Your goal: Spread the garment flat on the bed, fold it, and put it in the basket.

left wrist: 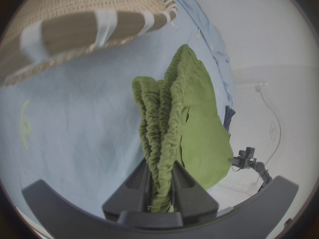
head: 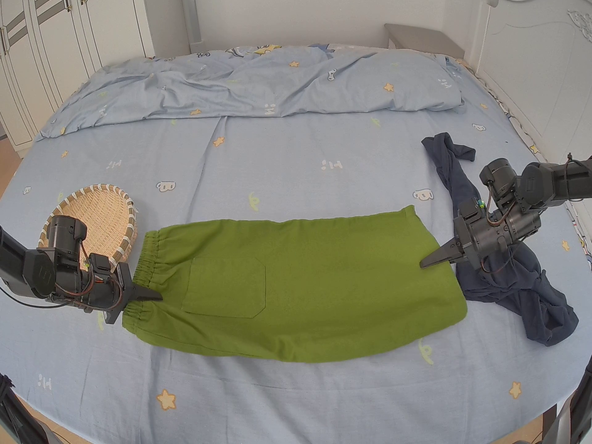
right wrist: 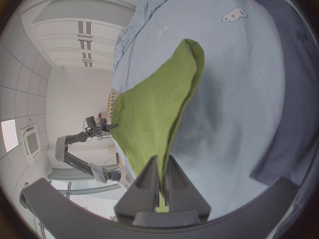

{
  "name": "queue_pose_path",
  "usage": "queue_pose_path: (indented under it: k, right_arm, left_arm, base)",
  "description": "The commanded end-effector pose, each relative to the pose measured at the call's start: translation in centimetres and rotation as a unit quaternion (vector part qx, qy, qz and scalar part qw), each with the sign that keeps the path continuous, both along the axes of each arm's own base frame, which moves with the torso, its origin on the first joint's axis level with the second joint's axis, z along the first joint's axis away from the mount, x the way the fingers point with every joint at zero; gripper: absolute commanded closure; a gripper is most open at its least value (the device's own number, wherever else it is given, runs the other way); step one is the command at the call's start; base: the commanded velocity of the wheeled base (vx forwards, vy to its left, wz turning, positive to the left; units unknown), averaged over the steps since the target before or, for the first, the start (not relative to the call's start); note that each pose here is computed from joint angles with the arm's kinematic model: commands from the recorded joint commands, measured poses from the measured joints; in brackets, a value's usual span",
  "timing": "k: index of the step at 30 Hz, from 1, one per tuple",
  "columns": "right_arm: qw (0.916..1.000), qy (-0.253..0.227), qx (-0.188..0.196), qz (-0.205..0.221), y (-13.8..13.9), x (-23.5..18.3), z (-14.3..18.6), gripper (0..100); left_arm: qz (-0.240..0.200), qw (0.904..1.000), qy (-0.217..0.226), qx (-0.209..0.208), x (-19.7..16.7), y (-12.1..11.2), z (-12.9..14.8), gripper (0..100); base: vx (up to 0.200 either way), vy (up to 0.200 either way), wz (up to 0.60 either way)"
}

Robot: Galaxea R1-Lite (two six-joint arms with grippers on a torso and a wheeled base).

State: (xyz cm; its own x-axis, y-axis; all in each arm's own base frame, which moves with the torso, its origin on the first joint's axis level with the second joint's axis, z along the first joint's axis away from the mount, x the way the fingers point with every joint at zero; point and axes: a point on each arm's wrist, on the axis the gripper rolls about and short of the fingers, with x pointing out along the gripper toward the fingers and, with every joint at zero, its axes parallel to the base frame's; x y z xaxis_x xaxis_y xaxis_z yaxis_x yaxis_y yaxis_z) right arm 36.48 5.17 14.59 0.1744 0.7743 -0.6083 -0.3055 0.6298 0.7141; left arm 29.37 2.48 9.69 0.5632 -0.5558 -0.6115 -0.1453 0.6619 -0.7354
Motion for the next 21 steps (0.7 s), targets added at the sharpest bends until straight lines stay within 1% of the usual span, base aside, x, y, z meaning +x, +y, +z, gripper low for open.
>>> queue_pose_path:
  k: [1, 2, 4, 6, 8, 9, 13, 15, 18, 21]
  right_arm:
    - [0.9998, -0.016, -0.008, 0.008, -0.8, -4.3, 2.9, 100]
    - [0.9999, -0.009, -0.009, 0.004, -1.2, -5.3, 2.7, 100]
    - [0.9999, 0.001, -0.010, 0.003, -1.4, -6.4, 2.4, 100]
    - [0.9994, 0.031, -0.011, 0.005, -1.6, -8.5, 0.9, 100]
    - [0.9990, 0.043, -0.013, 0.008, -1.6, -9.5, -0.3, 100]
    - [0.9989, 0.044, -0.013, 0.008, -1.6, -9.8, -0.5, 100]
    - [0.9982, 0.056, -0.015, 0.011, -1.7, -12.3, -4.1, 100]
    - [0.9981, 0.058, -0.015, 0.013, -1.6, -13.0, -5.1, 100]
    - [0.9981, 0.059, -0.015, 0.014, -1.7, -14.7, -6.7, 100]
    - [0.9981, 0.058, -0.015, 0.012, -1.8, -15.4, -7.6, 100]
  left_arm:
    - [-0.031, 0.9990, -0.009, 0.029, -1.8, 0.0, 1.9, 100]
    - [-0.040, 0.9986, 0.004, 0.034, -2.5, 0.1, 1.8, 100]
    - [-0.048, 0.9981, 0.012, 0.038, -3.2, 0.0, 1.8, 100]
    - [-0.053, 0.9975, 0.020, 0.042, -5.3, -0.3, 1.6, 100]
    - [-0.057, 0.9971, 0.026, 0.043, -6.7, -0.5, 1.2, 100]
    - [-0.058, 0.9970, 0.028, 0.044, -6.9, -0.5, 1.2, 100]
    - [-0.080, 0.9943, 0.049, 0.050, -10.2, -1.2, -0.4, 100]
    - [-0.086, 0.9935, 0.055, 0.051, -11.1, -1.4, -0.9, 100]
    - [-0.087, 0.9935, 0.051, 0.054, -12.9, -1.6, -1.6, 100]
    - [-0.084, 0.9937, 0.050, 0.055, -13.8, -1.7, -2.1, 100]
  base:
    - [0.000, 0.000, 0.00]
    - [0.000, 0.000, 0.00]
    - [0.000, 0.000, 0.00]
    - [0.000, 0.000, 0.00]
    - [0.000, 0.000, 0.00]
    - [0.000, 0.000, 0.00]
    - [0.000, 0.000, 0.00]
    - [0.000, 0.000, 0.00]
    - [0.000, 0.000, 0.00]
    - [0.000, 0.000, 0.00]
